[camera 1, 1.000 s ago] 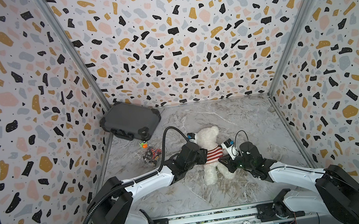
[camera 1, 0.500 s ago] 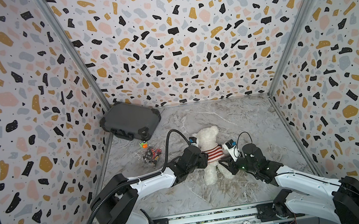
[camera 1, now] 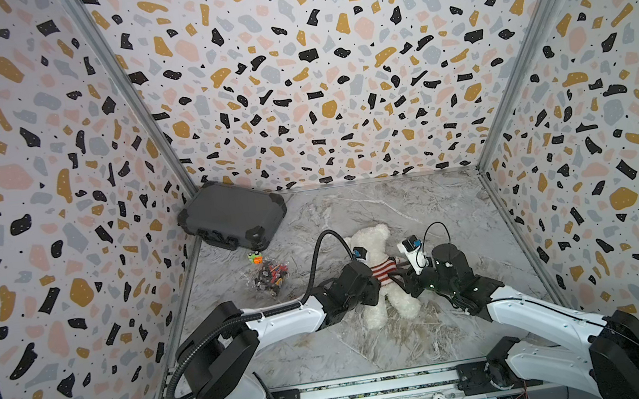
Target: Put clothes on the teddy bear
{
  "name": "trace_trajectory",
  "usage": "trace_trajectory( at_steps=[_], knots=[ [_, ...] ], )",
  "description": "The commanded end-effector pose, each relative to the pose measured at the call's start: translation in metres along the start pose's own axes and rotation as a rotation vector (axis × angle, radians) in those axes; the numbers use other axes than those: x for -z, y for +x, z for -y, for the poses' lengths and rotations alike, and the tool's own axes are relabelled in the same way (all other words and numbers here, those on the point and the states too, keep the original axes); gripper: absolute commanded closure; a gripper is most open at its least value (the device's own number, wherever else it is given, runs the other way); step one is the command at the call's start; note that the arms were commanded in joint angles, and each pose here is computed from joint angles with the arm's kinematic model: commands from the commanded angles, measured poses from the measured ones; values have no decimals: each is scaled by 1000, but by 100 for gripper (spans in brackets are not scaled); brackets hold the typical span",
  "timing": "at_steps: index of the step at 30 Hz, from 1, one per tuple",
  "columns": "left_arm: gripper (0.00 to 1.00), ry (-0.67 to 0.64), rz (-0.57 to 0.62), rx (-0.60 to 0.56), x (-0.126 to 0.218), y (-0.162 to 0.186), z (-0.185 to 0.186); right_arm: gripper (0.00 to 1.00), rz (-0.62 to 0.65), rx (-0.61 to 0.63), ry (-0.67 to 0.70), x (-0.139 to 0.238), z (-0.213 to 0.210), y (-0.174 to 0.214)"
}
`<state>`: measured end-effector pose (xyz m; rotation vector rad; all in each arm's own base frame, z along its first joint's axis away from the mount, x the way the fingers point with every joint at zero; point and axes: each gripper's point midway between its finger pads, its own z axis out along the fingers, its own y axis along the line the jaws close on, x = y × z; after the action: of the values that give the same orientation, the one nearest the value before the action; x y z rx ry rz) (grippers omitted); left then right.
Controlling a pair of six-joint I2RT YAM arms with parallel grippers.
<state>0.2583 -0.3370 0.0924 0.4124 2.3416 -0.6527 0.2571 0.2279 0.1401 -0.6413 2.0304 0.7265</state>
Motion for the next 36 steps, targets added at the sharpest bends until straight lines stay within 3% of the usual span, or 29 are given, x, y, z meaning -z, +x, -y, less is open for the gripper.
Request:
trace_trajectory(
  at_steps=[1,7,10,18,22,27,33,36],
  knots=[
    [68,18,1,-26,0,-4,8,58,37,-3,-7,5,0,-8],
    [94,17,-32,-31,0,12,7,59,30,-6,2,5,4,-5],
    [100,21,-42,-33,2,19,8,58,28,-7,-2,6,3,-3],
    [100,34,-66,-31,3,32,8,58,27,1,-7,7,1,-3],
    [100,49,-11,-14,15,18,12,51,7,30,-15,3,-4,-3],
    [84,42,64,14,30,0,8,39,-14,75,1,-6,-8,-6],
    [74,23,116,95,42,-5,-12,30,-42,141,55,-23,-7,-9],
    [59,2,150,142,50,-7,-29,28,-76,161,72,-34,-7,-2]
  ],
)
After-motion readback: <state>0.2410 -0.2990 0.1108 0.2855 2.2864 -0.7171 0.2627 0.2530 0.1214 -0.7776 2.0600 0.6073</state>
